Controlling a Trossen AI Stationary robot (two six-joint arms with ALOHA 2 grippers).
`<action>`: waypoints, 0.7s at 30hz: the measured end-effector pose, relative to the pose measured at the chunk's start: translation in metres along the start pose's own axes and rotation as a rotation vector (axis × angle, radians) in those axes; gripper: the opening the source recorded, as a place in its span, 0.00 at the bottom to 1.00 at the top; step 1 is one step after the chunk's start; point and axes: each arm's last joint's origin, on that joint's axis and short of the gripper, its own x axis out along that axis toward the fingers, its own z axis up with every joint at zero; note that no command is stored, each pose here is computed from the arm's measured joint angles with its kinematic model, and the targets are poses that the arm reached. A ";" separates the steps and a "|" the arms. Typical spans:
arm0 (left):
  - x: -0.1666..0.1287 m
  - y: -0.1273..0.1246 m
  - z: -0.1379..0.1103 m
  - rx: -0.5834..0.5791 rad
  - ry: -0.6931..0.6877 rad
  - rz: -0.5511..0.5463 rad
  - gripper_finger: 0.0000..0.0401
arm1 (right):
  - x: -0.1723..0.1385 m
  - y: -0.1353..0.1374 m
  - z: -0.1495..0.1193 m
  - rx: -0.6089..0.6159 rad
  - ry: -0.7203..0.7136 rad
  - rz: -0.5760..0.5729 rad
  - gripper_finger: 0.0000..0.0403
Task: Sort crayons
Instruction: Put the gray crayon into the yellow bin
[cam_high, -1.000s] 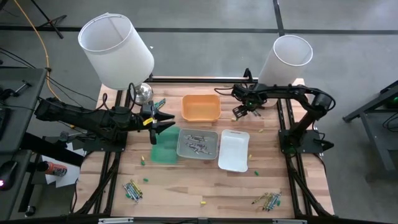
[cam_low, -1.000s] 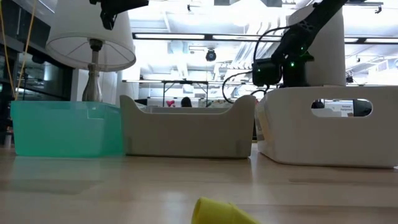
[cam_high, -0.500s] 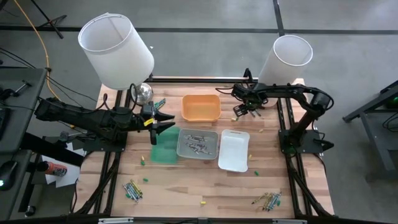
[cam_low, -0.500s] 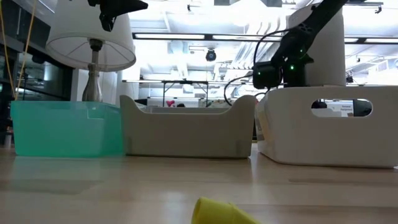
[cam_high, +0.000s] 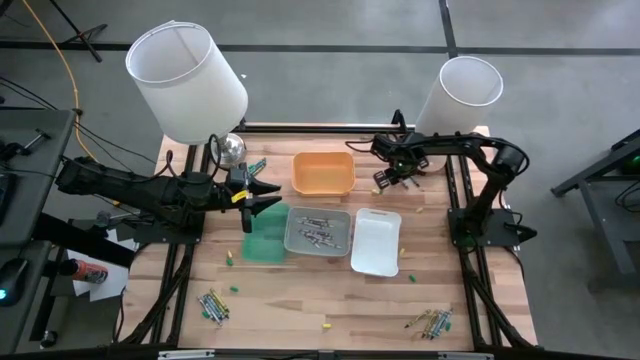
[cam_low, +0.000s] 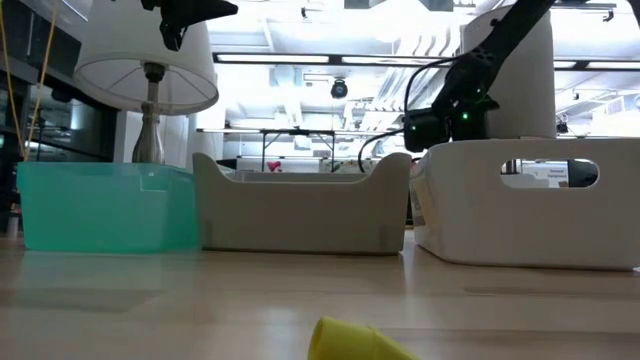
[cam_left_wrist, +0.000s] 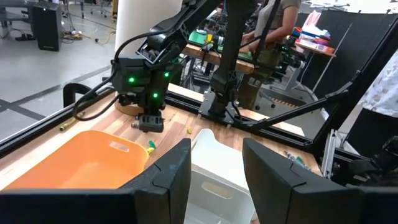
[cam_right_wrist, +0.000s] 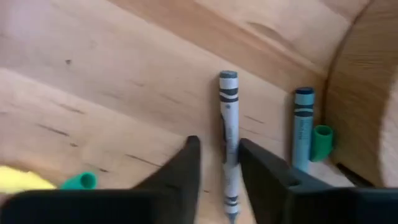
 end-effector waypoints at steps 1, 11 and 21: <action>0.000 0.000 0.000 0.000 0.000 0.000 0.33 | 0.000 0.000 0.000 -0.004 0.005 0.005 0.19; 0.000 0.000 0.000 0.020 0.000 0.001 0.33 | -0.006 0.011 -0.009 -0.098 -0.019 0.008 0.01; 0.000 0.001 -0.004 0.060 0.043 0.013 0.33 | -0.084 0.019 -0.044 -0.123 -0.314 0.153 0.01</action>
